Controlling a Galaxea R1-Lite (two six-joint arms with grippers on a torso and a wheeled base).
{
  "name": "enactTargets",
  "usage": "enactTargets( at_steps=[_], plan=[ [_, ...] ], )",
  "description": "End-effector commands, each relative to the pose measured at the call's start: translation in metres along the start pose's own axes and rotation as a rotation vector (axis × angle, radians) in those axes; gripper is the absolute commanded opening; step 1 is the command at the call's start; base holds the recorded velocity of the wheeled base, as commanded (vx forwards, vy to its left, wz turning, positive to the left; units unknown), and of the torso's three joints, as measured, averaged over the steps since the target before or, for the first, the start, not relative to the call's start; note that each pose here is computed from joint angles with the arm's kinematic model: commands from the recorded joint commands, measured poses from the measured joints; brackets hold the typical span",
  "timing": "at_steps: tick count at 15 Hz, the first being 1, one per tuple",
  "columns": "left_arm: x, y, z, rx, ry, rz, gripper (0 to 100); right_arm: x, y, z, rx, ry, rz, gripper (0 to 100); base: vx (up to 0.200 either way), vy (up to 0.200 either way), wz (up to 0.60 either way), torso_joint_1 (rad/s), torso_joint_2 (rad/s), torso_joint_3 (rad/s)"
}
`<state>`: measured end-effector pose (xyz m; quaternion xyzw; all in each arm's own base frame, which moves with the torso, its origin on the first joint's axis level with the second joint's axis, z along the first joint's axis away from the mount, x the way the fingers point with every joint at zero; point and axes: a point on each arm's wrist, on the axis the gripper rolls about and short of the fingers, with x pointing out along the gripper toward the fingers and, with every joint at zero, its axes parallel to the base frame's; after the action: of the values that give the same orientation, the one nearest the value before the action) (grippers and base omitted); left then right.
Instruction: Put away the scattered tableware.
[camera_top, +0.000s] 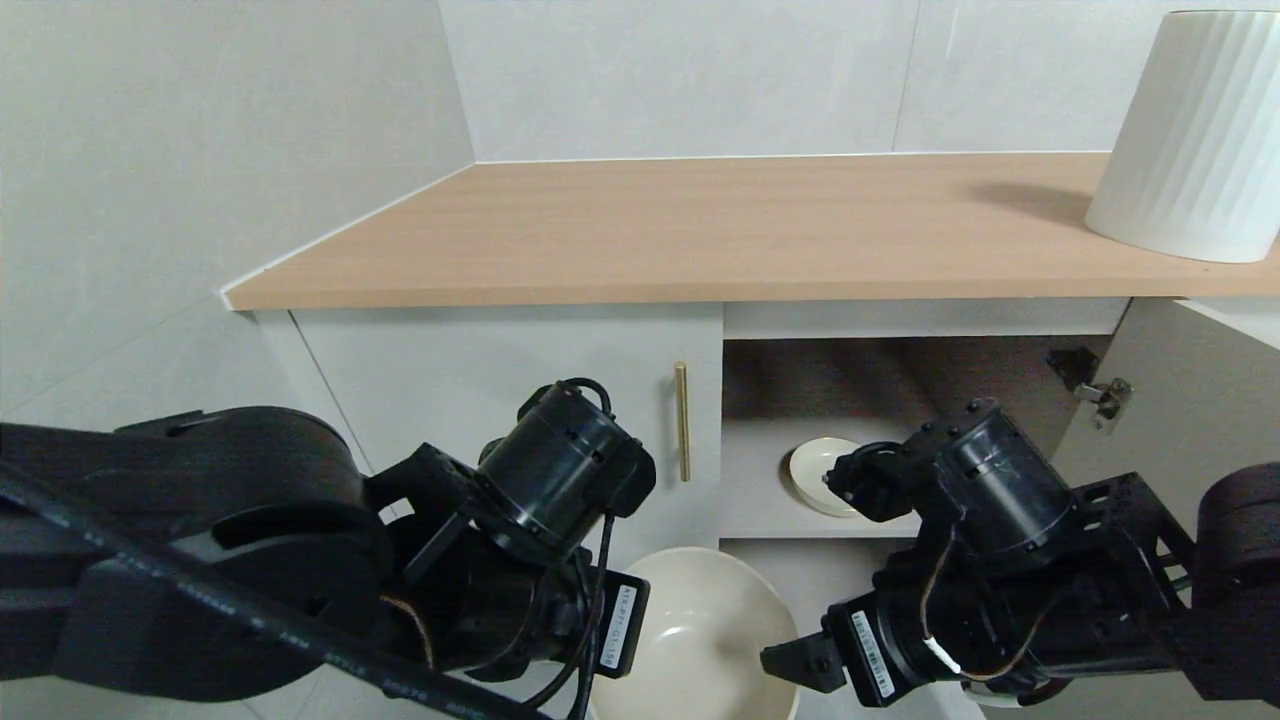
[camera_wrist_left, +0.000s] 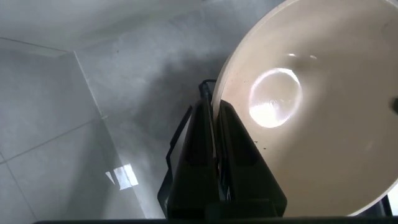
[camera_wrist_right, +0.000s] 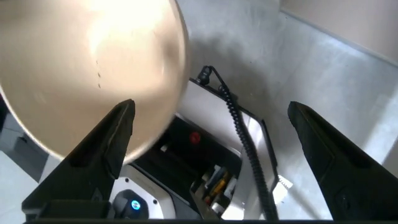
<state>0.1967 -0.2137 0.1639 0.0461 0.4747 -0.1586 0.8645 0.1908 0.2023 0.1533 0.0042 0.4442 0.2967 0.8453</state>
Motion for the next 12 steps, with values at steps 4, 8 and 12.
enactTargets(
  at_steps=[4, 8, 12],
  plan=[
    [0.0026, -0.0049, -0.0027, -0.008, 0.01, -0.003, 0, 0.0117, 0.0005, 0.0014, 0.036, 0.003, -0.002, 100, 0.0, 0.0, 0.0, 0.0, 0.0, 0.0],
    [0.0075, -0.0058, -0.0035, -0.006, 0.023, 0.004, 0, 0.0115, 0.0006, 0.0016, 0.046, -0.014, 0.006, 0, 0.0, 0.0, 0.0, 0.0, 0.0, 0.0],
    [0.0088, -0.0062, -0.0034, -0.006, 0.026, 0.005, 0, 0.0111, 0.0006, 0.0014, 0.044, -0.015, 0.006, 0, 0.0, 0.0, 0.0, 0.0, 0.0, 0.0]
  ],
)
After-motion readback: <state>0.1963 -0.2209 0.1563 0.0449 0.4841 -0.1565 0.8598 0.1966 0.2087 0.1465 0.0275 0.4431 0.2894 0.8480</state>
